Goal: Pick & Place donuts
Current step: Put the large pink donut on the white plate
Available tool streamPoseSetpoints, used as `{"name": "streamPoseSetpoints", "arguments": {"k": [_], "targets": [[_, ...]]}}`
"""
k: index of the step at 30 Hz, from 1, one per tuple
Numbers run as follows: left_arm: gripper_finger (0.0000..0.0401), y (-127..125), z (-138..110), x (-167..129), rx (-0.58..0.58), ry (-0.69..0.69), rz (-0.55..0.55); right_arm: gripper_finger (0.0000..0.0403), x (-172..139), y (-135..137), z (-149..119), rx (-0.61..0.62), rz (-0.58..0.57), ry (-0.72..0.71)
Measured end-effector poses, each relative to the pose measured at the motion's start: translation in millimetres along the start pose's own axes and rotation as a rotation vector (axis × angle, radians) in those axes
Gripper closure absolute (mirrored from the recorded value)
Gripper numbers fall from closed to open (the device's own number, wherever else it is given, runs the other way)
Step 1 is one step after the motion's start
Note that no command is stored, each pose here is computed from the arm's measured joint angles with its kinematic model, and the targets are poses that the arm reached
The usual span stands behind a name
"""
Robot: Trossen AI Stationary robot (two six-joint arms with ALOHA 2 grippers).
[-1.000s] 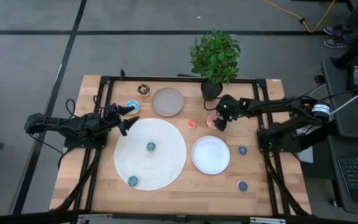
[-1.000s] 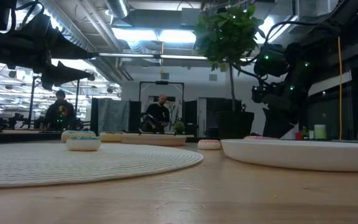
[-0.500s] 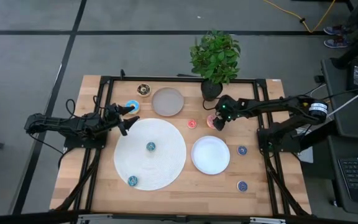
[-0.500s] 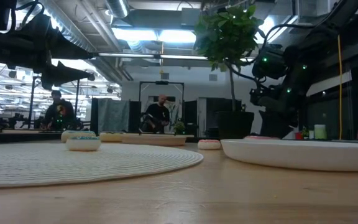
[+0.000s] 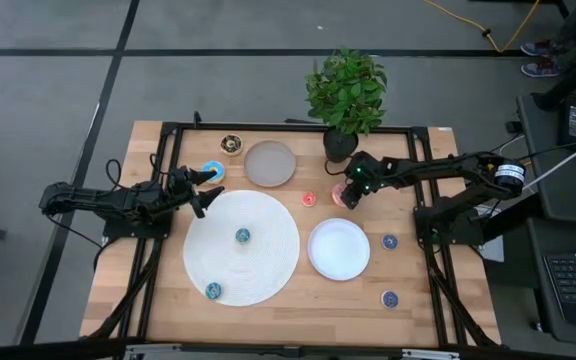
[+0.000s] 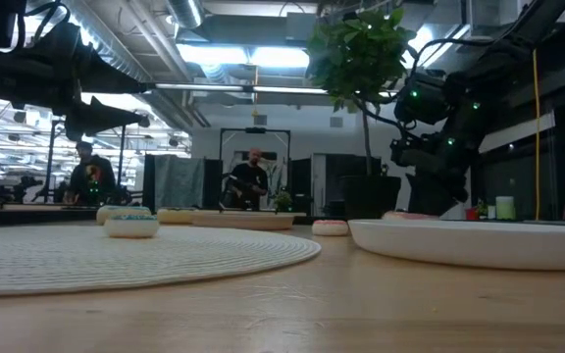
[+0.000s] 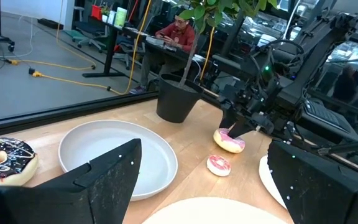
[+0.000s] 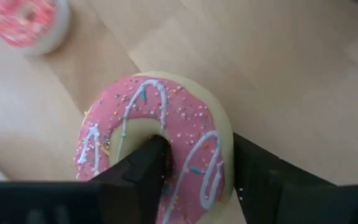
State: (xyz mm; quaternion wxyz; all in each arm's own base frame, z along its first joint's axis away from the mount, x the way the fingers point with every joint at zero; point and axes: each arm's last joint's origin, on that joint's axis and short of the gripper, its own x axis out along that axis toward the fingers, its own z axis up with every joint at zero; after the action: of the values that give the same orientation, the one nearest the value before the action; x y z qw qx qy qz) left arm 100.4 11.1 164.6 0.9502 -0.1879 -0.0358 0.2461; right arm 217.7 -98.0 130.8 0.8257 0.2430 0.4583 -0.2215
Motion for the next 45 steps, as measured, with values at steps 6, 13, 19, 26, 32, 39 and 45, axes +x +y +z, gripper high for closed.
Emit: {"name": "streamPoseSetpoints", "arguments": {"k": [6, 13, 19, 26, 32, 39, 45], "targets": [[0.0065, 0.0, 0.0, 0.0, 0.000, 0.000, 0.000, 0.0282, -6.2, 6.7, 17.2, -0.033, 0.050, -0.042], [0.0065, 0.0, 0.0, 0.0, 0.000, 0.000, 0.001, 0.0291, -15.0, 15.4, 29.5, -0.092, 0.129, -0.006], [0.0065, 0.0, 0.0, 0.0, 0.000, -0.001, 0.001, 0.0292, -17.3, 33.9, 27.3, -0.149, 0.204, 0.026], [0.0065, 0.0, 0.0, 0.0, -0.008, 0.000, 0.001, 0.0292, -18.1, 64.0, 5.9, -0.251, 0.271, 0.140], [0.0065, 0.0, 0.0, 0.0, -0.008, -0.001, 0.002, 0.0292, -20.4, 86.9, -9.5, -0.340, 0.309, 0.183], [0.0065, 0.1, 0.0, 0.0, -0.008, -0.001, 0.002, 0.0292, -22.9, 101.9, -25.1, -0.423, 0.280, 0.220], [0.0065, 0.0, 0.1, 0.0, -0.008, -0.002, 0.003, 0.0292, -23.4, 104.6, -28.6, -0.445, 0.252, 0.221]]}}
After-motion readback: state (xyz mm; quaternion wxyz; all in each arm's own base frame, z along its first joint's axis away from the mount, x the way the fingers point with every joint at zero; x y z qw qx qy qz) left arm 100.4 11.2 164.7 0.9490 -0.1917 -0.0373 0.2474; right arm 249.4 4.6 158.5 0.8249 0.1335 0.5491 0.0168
